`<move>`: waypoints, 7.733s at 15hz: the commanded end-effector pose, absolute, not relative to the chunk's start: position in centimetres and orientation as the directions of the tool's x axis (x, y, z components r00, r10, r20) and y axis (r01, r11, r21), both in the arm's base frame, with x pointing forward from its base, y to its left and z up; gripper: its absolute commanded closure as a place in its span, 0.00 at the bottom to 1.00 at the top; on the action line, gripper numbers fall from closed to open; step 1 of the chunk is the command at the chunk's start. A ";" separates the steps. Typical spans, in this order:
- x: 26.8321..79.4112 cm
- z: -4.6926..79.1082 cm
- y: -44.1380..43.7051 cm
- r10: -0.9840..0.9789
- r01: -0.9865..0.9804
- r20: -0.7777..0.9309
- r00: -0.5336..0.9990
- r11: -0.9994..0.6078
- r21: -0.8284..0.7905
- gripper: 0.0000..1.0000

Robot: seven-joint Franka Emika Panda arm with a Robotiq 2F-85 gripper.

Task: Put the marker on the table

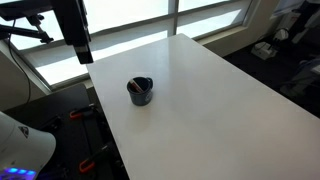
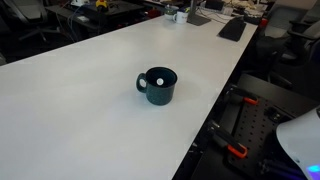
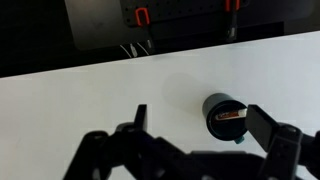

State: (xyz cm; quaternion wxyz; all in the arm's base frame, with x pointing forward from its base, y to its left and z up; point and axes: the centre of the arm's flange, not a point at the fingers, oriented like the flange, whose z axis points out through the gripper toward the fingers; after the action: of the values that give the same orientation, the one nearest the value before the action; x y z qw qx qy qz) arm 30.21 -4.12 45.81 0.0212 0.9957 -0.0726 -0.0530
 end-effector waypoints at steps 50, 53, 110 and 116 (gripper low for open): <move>42.1 22.5 1.3 -0.501 -0.533 -0.195 0.843 -0.826 -0.184 0.19; 42.5 22.6 1.8 -0.517 -0.545 -0.177 0.837 -0.814 -0.200 0.20; 44.6 27.1 -3.5 -0.317 -0.356 0.167 0.934 -0.871 0.339 0.95; 41.0 19.3 -5.6 -0.290 -0.347 0.191 0.938 -0.803 0.485 0.95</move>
State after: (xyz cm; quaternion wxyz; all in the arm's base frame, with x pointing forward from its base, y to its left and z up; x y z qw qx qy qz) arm 42.44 -5.31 23.03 0.2453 0.9536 -0.1670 0.0499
